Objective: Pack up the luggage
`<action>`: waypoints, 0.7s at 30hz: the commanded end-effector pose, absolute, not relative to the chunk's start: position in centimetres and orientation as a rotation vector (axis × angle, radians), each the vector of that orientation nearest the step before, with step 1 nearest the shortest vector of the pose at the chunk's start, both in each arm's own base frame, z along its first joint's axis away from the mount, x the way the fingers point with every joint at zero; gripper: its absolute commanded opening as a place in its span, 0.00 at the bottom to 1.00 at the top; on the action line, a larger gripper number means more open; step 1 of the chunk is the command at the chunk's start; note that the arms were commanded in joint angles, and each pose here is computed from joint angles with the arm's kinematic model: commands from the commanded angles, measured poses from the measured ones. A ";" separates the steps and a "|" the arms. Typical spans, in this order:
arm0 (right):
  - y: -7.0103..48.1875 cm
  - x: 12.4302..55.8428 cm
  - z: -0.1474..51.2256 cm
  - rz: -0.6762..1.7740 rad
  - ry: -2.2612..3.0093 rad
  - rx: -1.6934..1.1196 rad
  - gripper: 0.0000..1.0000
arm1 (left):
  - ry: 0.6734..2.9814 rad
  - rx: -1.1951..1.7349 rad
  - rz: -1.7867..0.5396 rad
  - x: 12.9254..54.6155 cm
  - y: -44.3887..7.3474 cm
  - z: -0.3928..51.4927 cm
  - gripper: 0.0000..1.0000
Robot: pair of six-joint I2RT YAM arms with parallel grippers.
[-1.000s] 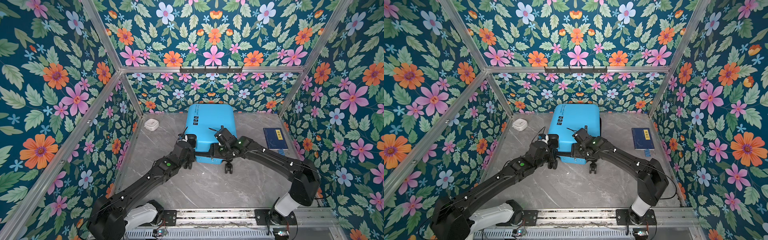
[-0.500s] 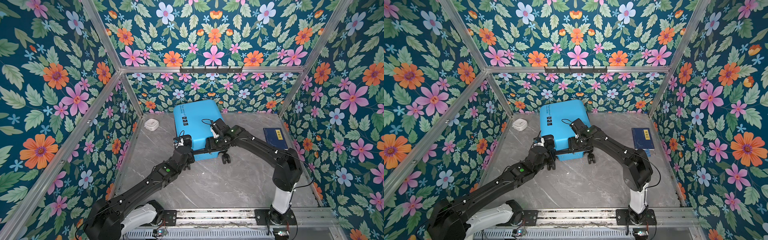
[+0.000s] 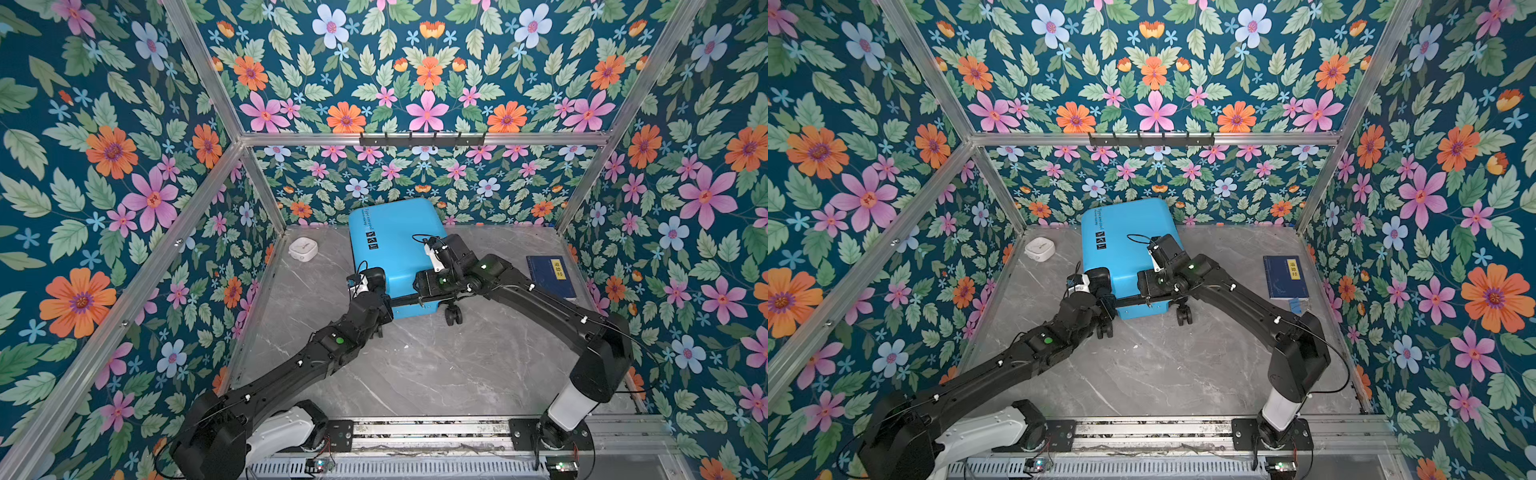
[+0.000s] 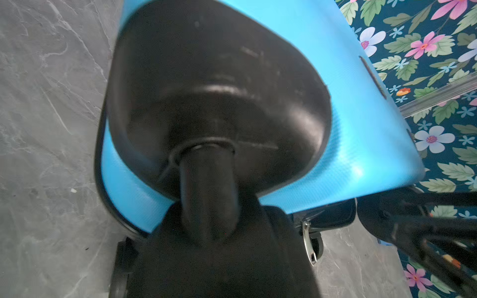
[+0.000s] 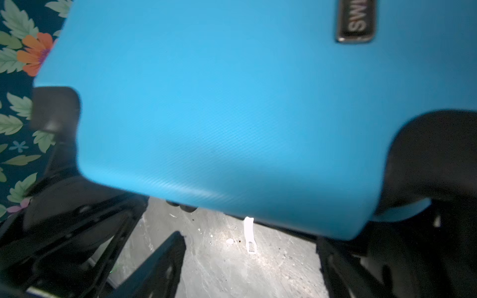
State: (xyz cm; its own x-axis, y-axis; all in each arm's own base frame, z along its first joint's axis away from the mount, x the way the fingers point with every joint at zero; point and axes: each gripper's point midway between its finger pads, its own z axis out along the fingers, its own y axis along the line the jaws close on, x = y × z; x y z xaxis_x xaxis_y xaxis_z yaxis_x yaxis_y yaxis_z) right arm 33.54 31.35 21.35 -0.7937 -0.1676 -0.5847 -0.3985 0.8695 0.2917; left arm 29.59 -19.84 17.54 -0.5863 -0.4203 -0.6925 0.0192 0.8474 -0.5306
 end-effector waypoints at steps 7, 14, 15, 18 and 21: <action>30.8 31.4 17.7 0.454 2.541 -0.313 0.56 | 1.955 -0.237 -0.753 30.8 -21.7 22.5 0.00; 31.5 30.9 12.9 0.408 2.642 -0.317 0.48 | 1.960 -0.229 -0.758 30.6 -21.7 22.6 0.00; 31.6 30.9 12.7 0.394 2.644 -0.320 0.48 | 1.961 -0.229 -0.757 30.6 -21.7 22.5 0.00; 32.0 31.1 12.6 0.383 2.628 -0.326 0.50 | 1.962 -0.229 -0.757 30.6 -21.7 22.5 0.00; 32.2 31.5 12.4 0.375 2.609 -0.312 0.50 | 1.960 -0.230 -0.758 30.6 -21.7 22.5 0.00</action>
State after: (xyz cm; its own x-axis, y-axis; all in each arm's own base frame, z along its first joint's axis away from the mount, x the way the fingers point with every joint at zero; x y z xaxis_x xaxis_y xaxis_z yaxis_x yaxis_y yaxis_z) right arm 32.35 32.58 14.22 -0.8261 -0.1405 -0.5457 -0.3007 0.9289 0.2160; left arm 29.45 -20.12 17.62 -0.5985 -0.4136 -0.6861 0.0273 0.8454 -0.5334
